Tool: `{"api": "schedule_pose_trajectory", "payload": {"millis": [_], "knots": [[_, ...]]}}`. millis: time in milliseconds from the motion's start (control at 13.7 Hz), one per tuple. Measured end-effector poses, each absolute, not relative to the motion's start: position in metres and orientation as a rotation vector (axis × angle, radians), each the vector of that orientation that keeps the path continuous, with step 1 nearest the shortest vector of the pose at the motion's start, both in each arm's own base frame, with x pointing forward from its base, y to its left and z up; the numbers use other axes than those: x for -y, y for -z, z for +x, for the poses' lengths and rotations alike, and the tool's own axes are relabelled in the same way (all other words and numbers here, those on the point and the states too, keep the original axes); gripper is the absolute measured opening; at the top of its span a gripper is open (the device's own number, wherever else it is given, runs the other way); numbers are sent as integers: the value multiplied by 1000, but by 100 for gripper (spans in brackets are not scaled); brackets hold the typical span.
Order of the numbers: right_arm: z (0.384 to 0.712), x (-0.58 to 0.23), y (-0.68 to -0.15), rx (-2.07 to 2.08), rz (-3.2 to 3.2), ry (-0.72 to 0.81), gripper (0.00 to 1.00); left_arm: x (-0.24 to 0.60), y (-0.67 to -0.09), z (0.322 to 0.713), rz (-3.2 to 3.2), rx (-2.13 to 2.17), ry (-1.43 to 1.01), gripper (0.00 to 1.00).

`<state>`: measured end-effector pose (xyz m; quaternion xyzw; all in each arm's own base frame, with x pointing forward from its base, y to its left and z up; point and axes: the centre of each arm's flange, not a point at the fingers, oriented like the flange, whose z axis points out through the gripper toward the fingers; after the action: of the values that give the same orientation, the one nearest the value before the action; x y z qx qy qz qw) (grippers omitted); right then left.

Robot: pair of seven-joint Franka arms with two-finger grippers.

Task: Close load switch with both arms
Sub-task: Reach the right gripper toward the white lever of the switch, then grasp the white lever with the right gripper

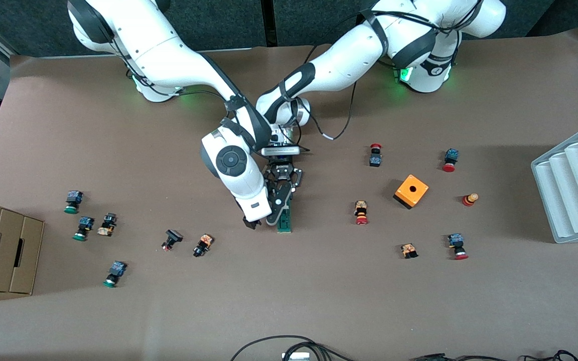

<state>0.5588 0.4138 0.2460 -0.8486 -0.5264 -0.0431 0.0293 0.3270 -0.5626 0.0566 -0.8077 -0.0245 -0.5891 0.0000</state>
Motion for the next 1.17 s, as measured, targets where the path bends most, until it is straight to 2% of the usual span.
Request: {"api": "schedule_pose_trajectory", "payload": {"millis": [1172], "knots": [[541, -445, -229, 1699, -2571, 183, 98, 563, -57, 327, -2537, 77, 1851, 48]]}}
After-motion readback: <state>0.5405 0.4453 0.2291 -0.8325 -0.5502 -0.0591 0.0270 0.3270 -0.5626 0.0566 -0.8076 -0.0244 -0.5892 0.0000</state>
